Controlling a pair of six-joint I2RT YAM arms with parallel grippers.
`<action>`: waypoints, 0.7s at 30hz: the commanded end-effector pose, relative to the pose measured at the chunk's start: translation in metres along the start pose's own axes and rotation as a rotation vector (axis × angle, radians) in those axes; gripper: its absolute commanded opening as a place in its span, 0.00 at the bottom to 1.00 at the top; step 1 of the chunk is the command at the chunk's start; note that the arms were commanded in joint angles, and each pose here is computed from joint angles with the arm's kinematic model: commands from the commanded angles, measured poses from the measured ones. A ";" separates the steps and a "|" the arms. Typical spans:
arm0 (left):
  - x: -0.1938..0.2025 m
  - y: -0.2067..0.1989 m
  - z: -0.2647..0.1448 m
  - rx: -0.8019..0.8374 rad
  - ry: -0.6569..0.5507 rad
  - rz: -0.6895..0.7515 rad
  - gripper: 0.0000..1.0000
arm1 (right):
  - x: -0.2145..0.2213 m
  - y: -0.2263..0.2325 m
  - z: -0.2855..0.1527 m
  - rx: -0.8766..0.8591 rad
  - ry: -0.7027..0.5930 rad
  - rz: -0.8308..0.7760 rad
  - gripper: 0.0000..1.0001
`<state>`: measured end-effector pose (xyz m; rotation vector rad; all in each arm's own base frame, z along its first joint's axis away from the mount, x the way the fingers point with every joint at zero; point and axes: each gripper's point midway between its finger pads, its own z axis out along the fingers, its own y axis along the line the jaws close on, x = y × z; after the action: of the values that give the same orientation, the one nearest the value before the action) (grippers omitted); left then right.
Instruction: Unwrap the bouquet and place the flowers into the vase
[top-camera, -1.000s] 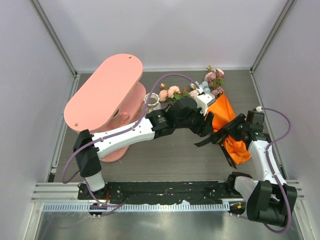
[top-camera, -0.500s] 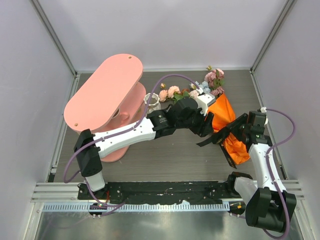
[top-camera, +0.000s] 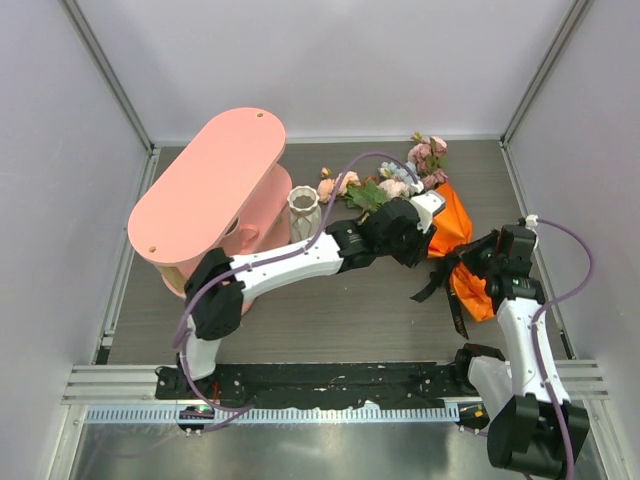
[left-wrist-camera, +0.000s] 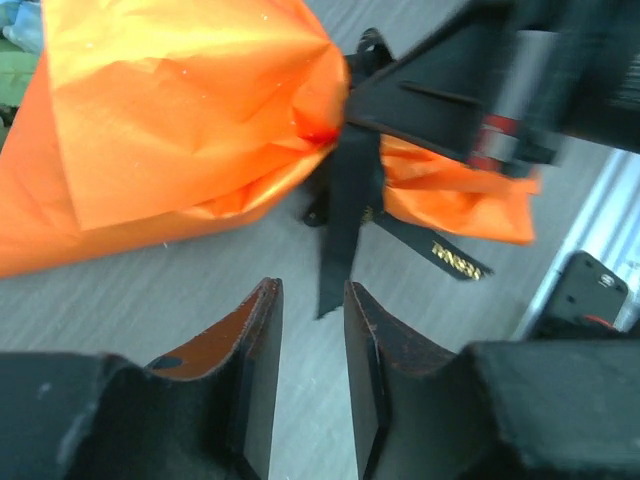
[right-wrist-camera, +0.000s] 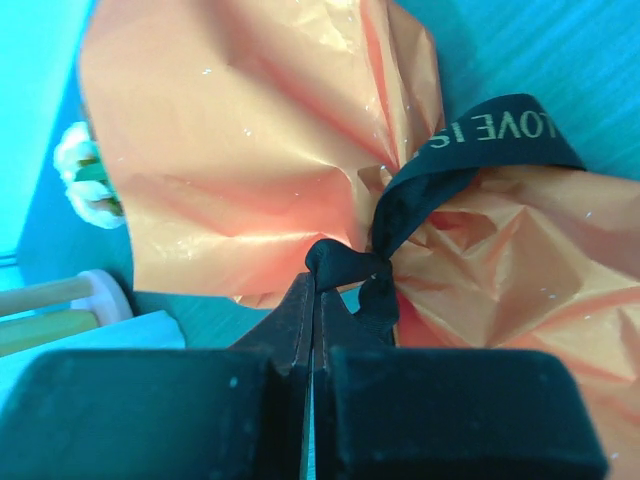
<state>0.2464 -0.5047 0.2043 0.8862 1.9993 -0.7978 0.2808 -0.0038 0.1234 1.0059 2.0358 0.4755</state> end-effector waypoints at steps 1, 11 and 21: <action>-0.020 0.032 0.043 -0.071 -0.075 0.016 0.29 | -0.042 0.041 -0.029 -0.119 -0.155 -0.062 0.01; -0.040 0.062 0.110 -0.124 -0.120 -0.089 0.00 | -0.030 0.028 -0.026 -0.088 -0.116 -0.085 0.01; -0.055 -0.005 0.055 0.078 -0.153 -0.070 0.00 | -0.021 0.012 -0.016 -0.041 -0.090 -0.106 0.01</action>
<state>0.3249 -0.5564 0.1280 0.7632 2.0807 -0.7725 0.2766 -0.0069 0.1479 0.9058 1.9994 0.4384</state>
